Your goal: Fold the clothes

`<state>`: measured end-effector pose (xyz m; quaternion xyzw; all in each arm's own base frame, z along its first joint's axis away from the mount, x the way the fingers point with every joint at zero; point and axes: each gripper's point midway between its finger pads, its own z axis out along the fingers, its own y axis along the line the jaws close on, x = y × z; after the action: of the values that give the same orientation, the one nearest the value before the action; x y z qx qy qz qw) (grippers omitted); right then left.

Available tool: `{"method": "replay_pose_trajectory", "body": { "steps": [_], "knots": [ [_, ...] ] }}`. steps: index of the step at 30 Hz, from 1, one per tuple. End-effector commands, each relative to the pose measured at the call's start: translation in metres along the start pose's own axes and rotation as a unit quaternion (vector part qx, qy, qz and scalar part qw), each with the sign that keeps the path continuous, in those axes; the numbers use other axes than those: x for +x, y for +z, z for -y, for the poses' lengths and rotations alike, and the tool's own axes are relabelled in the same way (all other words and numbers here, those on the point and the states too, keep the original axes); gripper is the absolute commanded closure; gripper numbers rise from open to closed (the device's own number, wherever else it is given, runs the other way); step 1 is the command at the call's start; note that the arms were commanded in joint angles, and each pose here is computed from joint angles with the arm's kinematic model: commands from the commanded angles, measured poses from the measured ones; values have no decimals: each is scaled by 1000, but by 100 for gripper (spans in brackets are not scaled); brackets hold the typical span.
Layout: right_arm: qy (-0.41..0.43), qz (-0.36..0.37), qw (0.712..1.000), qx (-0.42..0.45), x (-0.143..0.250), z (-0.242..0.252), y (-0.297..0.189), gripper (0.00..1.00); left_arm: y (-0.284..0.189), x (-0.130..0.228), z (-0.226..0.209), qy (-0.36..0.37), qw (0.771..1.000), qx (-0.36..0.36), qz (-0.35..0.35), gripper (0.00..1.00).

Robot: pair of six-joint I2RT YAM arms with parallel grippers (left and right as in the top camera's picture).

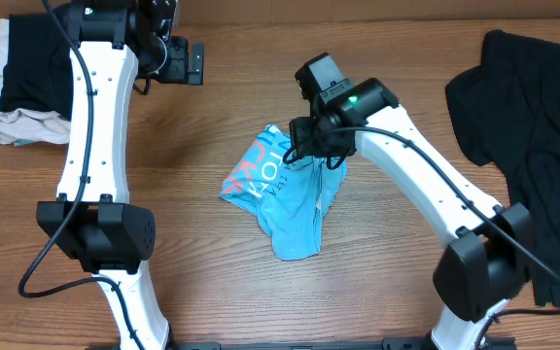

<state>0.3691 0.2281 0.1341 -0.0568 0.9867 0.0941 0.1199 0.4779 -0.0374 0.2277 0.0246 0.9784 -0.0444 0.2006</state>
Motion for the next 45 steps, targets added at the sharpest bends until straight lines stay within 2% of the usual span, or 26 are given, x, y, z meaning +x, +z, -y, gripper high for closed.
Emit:
{"method": "replay_pose_trajectory", "body": {
  "steps": [1,7,12,18,27,29,30,31,32,33,35,38,41,45],
  "knots": [
    [-11,-12,999,38,-2,12,27,37,4,1,-4,6,1000,-4,-4,0],
    [-11,-46,996,79,7,27,60,47,4,2,-4,6,1000,-4,-6,0],
    [2,-30,991,133,2,46,63,67,4,3,-4,6,1000,-4,-8,0],
    [20,-24,987,157,-1,61,60,96,4,3,-4,7,1000,-4,-8,0],
    [92,-87,977,170,19,102,51,96,4,4,-4,7,1000,-4,-10,0],
    [105,-113,977,146,26,102,50,92,4,3,-4,7,1000,-4,-10,0],
    [101,-123,978,132,29,100,50,83,4,3,-4,7,1000,-4,-10,0],
    [93,-137,980,112,33,95,50,59,4,3,-4,7,1000,-4,-10,0],
    [90,-145,980,102,36,92,50,41,4,4,-3,7,1000,-3,-10,0],
    [88,-151,980,93,38,89,50,34,4,4,-3,7,1000,-3,-10,0],
    [91,-156,980,81,39,85,50,30,4,4,0,13,1000,7,-11,0],
    [90,-145,983,66,34,79,43,30,3,7,14,40,998,48,-14,0],
    [87,-109,989,45,20,70,24,29,2,12,32,68,993,91,-22,0],
    [82,-33,996,16,-4,60,-22,28,1,27,48,96,989,104,-48,0]
  ]
}}
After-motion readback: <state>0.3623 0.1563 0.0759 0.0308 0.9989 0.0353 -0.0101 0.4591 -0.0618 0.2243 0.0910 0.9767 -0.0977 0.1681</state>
